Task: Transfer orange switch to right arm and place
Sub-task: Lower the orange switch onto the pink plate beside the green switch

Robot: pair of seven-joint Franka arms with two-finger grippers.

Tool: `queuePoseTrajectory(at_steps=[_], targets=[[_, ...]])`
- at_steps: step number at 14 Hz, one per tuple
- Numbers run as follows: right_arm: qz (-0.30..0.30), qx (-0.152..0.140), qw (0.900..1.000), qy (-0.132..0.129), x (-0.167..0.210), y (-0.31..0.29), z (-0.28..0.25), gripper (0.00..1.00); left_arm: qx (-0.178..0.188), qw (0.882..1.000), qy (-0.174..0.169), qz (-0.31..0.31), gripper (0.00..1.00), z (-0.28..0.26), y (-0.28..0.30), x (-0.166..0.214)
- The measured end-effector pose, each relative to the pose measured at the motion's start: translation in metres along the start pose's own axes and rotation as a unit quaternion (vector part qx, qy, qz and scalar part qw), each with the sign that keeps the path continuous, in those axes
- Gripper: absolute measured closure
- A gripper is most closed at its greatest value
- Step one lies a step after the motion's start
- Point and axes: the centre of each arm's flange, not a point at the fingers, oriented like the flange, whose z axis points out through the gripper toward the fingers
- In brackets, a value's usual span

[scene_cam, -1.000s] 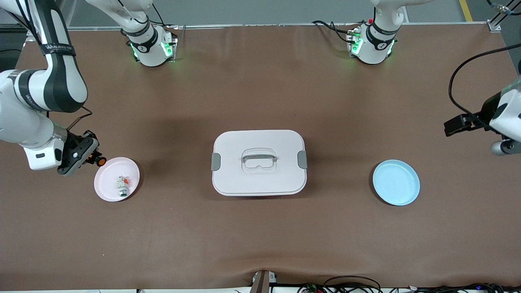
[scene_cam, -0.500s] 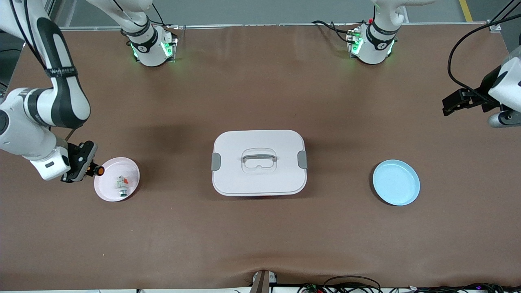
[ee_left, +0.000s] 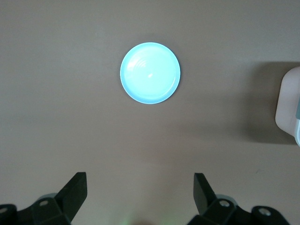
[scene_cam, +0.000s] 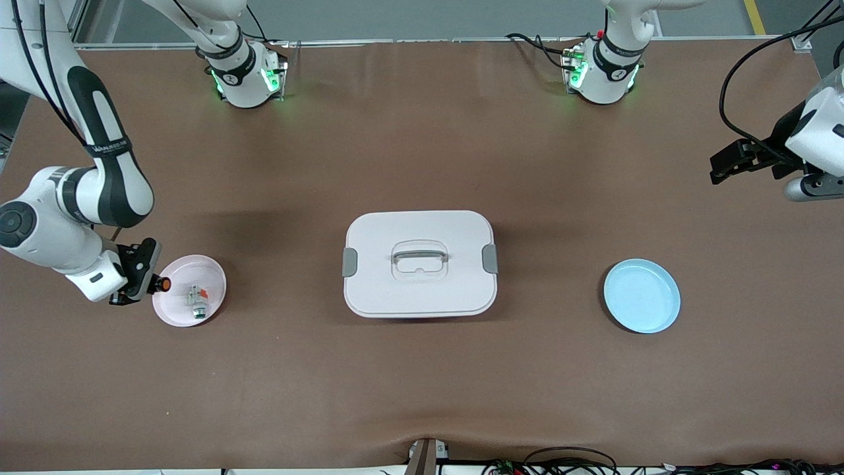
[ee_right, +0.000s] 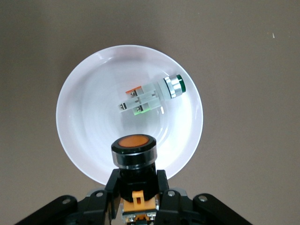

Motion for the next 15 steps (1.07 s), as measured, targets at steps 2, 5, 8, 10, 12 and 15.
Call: queuePoseTrajectory(at_steps=[2,5,8,10,12,15], targets=[[-0.002,-0.005,1.0,0.001,0.001,0.001,0.015,0.65,0.0,1.0,0.001,0.002,0.0,0.0,0.002,0.0],[-0.004,-0.009,1.0,0.001,-0.001,0.001,0.037,0.65,0.0,1.0,0.003,0.001,0.0,0.0,0.001,0.001],[-0.003,-0.006,1.0,0.001,-0.003,0.0,0.046,0.65,0.0,1.0,0.003,-0.003,0.0,0.0,-0.003,0.001],[-0.002,-0.005,1.0,0.001,-0.005,0.0,0.048,0.65,0.0,1.0,0.003,-0.003,0.0,0.0,-0.003,0.001],[0.0,-0.003,1.0,0.0,-0.007,-0.001,0.049,0.65,0.0,1.0,0.003,-0.003,0.0,0.0,-0.003,0.001],[0.001,-0.004,1.0,0.002,-0.008,-0.001,0.057,0.65,0.0,1.0,0.003,-0.003,0.0,0.0,-0.003,0.001]])
